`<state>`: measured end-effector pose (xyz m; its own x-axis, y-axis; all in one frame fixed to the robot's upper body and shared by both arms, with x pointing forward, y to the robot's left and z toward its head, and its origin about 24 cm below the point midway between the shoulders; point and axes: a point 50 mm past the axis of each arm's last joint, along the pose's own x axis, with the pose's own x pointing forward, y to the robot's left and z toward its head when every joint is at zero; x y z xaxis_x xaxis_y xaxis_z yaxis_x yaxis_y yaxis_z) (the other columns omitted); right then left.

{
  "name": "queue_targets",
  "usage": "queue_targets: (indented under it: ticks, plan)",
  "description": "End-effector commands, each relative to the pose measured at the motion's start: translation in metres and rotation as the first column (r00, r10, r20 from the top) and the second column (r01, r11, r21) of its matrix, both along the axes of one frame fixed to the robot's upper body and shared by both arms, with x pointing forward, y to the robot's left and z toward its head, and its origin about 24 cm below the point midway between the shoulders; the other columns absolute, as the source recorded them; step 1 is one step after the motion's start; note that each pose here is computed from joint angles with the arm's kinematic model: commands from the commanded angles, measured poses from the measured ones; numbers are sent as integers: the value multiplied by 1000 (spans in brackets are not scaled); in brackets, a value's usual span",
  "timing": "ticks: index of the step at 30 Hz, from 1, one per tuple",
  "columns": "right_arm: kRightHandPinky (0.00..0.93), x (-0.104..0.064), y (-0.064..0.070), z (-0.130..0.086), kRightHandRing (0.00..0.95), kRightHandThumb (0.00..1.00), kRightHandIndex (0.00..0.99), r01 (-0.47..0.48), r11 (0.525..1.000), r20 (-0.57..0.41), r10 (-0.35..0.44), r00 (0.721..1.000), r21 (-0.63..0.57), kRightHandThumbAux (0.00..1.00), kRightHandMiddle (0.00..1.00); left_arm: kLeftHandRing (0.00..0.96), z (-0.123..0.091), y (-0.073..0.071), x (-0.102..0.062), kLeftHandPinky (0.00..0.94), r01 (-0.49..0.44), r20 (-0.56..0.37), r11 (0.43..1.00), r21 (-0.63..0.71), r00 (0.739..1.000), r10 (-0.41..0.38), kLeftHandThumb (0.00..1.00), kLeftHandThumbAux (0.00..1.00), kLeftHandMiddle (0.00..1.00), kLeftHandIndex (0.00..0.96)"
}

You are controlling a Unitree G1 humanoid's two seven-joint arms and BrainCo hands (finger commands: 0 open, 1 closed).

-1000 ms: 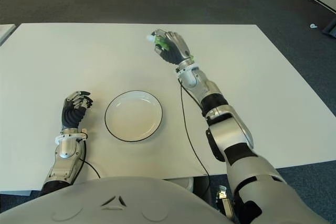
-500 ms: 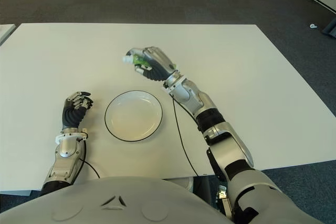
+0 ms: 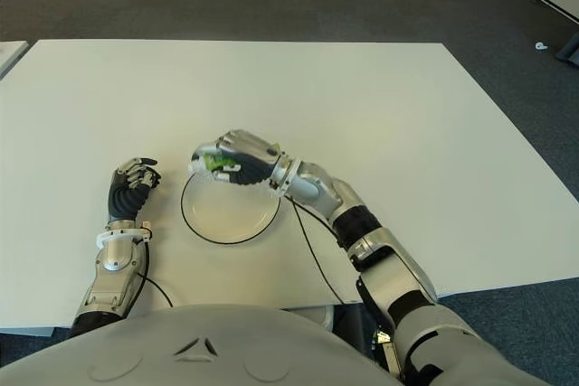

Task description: Put the toothpaste on the table into the plate.

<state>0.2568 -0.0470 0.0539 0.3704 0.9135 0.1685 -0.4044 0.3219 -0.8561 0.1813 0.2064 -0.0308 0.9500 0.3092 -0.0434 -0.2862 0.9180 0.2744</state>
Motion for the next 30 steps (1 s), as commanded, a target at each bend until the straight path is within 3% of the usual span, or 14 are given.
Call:
queue_targets:
  ticks: [1,17,22,26,27,28,30]
  plan:
    - [835,-7,2,-9,821,710,440,-43,996,-1,43,999,-83,717,839,610,-5,-2,-3,555,-14,-35,1000,0,999,14,704,716,614,430]
    - [840,-17,3,-28,832,707,440,-108,972,-74,94,993,-210,719,857,600,-5,-2,-5,559,-8,-24,1000,-6,1000,8,704,717,599,429]
    - [820,-19,4,-25,816,700,438,-128,972,-12,128,992,-195,719,822,601,-5,-2,-5,544,-7,-30,1000,10,1000,7,703,717,596,429]
    - [710,-18,4,-24,676,685,428,-133,972,-11,134,991,-194,719,633,600,-5,-2,-5,525,-2,-28,1000,18,1000,3,703,717,597,428]
    - [675,-17,4,-23,595,534,373,-135,971,-12,135,991,-197,652,515,599,-5,-2,-5,518,-1,-27,1000,20,1000,2,703,717,597,428]
    - [662,-17,4,-23,566,479,353,-139,969,-12,139,990,-202,629,473,599,-5,-2,-5,516,0,-26,1000,23,1000,1,703,717,597,428]
    - [563,-15,4,-22,417,337,238,-145,966,-11,146,989,-213,552,304,598,-5,-2,-5,506,1,-26,1000,27,1000,0,703,717,596,428]
